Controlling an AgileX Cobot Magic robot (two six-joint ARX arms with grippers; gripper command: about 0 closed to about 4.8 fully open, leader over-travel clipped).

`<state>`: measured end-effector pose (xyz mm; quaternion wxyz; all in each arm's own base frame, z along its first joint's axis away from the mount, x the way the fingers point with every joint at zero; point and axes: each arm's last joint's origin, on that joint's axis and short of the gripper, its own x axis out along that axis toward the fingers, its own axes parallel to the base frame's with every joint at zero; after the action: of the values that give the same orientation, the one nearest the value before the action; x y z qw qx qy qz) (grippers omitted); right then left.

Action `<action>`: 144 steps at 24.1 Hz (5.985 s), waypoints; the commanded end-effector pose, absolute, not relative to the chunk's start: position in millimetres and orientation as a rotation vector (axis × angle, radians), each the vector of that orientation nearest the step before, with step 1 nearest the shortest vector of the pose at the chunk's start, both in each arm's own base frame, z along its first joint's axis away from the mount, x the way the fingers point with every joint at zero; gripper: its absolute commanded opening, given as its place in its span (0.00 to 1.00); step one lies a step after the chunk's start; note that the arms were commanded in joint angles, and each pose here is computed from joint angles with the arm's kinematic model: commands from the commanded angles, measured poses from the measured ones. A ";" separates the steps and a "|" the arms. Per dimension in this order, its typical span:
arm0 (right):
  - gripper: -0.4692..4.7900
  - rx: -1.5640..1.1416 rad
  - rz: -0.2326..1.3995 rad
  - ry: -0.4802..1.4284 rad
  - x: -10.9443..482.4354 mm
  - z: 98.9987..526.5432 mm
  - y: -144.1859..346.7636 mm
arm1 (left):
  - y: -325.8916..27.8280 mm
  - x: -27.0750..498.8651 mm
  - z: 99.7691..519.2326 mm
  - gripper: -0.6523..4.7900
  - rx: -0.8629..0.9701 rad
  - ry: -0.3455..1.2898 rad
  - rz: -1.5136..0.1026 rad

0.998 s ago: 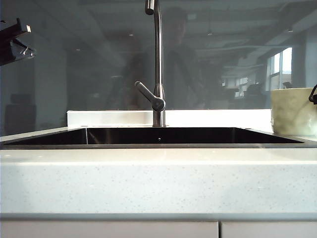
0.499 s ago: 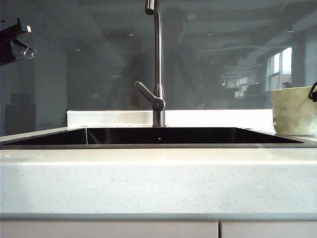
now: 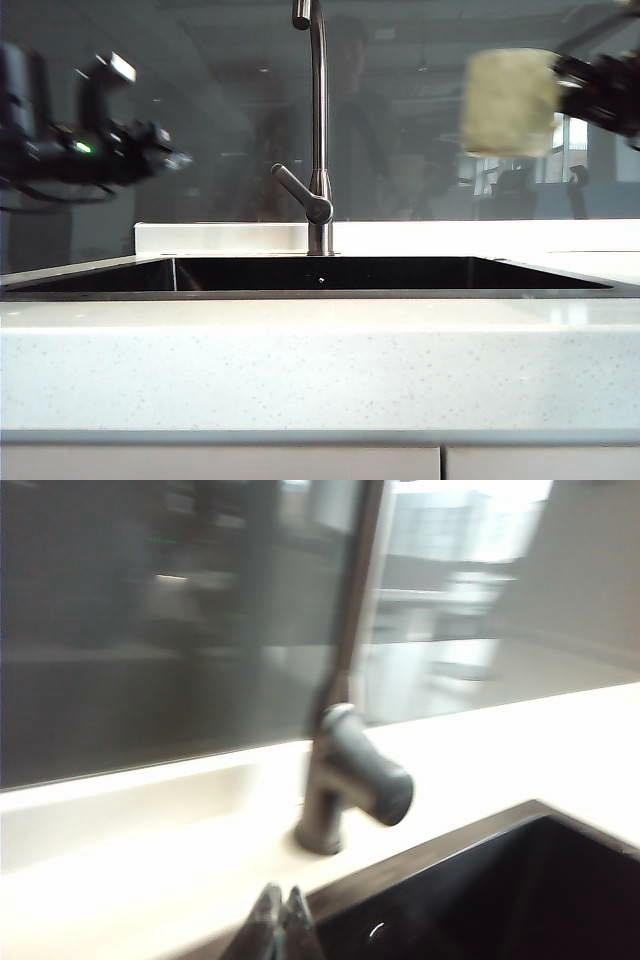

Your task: Pick up the mug next to the sink, go to the faucet to get some water, pour the water into the sink, and finally put the mug back to its place.

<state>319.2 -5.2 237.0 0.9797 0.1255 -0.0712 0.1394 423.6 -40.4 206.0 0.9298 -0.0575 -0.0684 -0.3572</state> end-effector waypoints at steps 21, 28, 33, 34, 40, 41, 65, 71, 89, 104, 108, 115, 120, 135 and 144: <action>0.09 0.185 0.539 -0.053 387.6 349.6 138.2 | -106.6 543.6 203.1 0.52 -0.113 -0.245 -1.050; 0.09 0.184 0.525 -0.057 387.0 351.7 140.9 | -106.2 542.8 203.9 0.59 -0.140 -0.224 -1.082; 0.09 0.171 0.520 -0.061 387.0 351.9 140.7 | -99.8 540.4 209.3 0.59 -0.190 -0.226 -1.132; 0.09 0.169 0.518 -0.062 387.0 351.9 140.5 | -98.9 540.0 209.6 0.57 -0.192 -0.224 -1.144; 0.09 0.155 0.493 -0.069 387.4 352.2 140.0 | -88.1 542.1 209.4 0.55 -0.189 -0.227 -1.118; 0.09 0.156 0.490 -0.071 387.5 352.6 139.8 | -87.5 542.5 209.5 0.55 -0.188 -0.234 -1.104; 0.09 0.137 0.495 -0.098 404.6 362.1 165.9 | -106.2 553.4 225.3 0.57 -0.070 -0.250 -1.006; 0.09 0.138 0.495 -0.103 405.5 361.2 166.2 | -121.2 552.5 220.3 0.57 -0.040 -0.218 -1.012; 0.09 0.149 0.468 -0.171 406.8 365.8 164.3 | -125.6 548.0 220.2 0.56 -0.086 -0.149 -1.189; 0.09 0.154 0.418 -0.174 408.9 366.0 158.9 | -126.4 542.0 223.6 0.56 -0.138 -0.083 -1.367; 0.09 0.155 0.418 -0.174 408.9 366.0 158.9 | -126.2 542.1 223.3 0.56 -0.128 -0.089 -1.368; 0.09 0.163 0.419 -0.179 408.8 366.5 158.8 | -120.6 545.8 224.2 0.56 -0.097 -0.155 -1.258; 0.09 0.191 0.422 -0.190 408.5 368.1 158.7 | -116.8 549.4 224.2 0.56 -0.074 -0.200 -1.144; 0.09 0.201 0.425 -0.201 408.2 369.3 158.6 | -113.7 552.6 214.0 0.56 -0.115 -0.083 -1.146; 0.09 0.201 0.425 -0.201 408.2 369.3 158.8 | -110.4 553.6 213.6 0.56 -0.099 -0.091 -1.131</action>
<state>413.5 160.2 349.6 0.9746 0.0790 -0.0459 0.2046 553.9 -111.4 207.4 0.8413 -0.0526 -0.0328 -0.5369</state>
